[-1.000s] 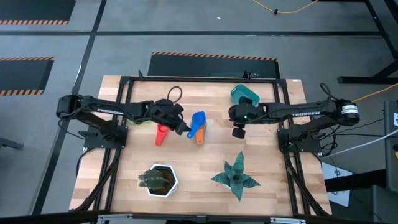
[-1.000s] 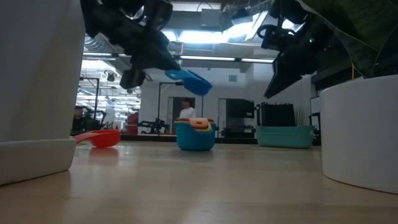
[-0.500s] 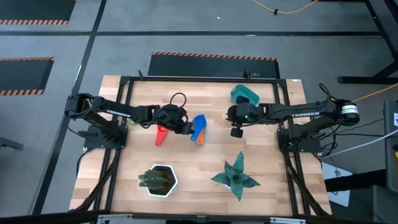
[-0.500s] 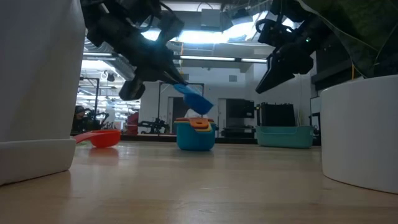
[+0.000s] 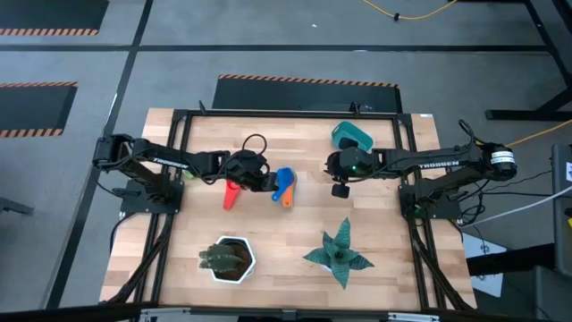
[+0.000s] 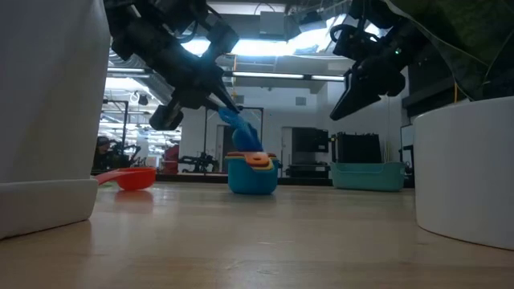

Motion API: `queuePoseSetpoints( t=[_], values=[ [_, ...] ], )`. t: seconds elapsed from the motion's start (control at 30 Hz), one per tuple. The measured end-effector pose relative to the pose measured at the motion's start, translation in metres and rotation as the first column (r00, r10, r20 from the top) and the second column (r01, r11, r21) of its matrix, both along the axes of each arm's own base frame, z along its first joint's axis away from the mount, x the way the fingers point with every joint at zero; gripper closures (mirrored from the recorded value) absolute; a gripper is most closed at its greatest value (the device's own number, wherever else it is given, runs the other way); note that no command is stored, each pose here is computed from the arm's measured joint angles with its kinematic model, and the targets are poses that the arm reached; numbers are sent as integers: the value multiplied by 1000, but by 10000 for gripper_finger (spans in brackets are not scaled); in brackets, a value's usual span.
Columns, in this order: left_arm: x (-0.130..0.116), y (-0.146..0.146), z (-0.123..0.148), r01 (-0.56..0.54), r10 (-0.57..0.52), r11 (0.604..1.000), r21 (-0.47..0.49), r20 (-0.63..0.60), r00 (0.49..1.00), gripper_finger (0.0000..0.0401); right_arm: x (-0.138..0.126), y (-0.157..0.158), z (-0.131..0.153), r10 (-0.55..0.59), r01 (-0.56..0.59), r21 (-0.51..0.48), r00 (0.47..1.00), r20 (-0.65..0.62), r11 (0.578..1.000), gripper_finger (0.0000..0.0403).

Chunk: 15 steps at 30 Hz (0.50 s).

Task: Nest measuring cups in basket
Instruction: Stack the blue measuring cup on top of the orange measuring cup

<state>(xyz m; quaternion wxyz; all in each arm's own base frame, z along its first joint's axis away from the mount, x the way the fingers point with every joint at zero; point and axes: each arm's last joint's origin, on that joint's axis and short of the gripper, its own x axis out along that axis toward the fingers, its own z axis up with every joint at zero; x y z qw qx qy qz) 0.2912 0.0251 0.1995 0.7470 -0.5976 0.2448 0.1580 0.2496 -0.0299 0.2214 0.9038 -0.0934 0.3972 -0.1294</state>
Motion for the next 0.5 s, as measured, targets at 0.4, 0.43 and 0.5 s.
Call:
queuePoseSetpoints(
  t=[0.4,0.43,0.5],
  values=[
    [-1,0,-2,3,-3,1000,0,-26,1000,311,0,0,0,2,-2,-2,1000,-1,1000,297],
    [-2,0,-3,6,-6,1000,3,-34,999,306,0,0,0,2,-2,-2,1000,-1,1000,297],
    [-3,0,-4,37,-35,998,42,-49,998,300,0,0,0,2,-2,-2,1000,-1,1000,297]
  ],
)
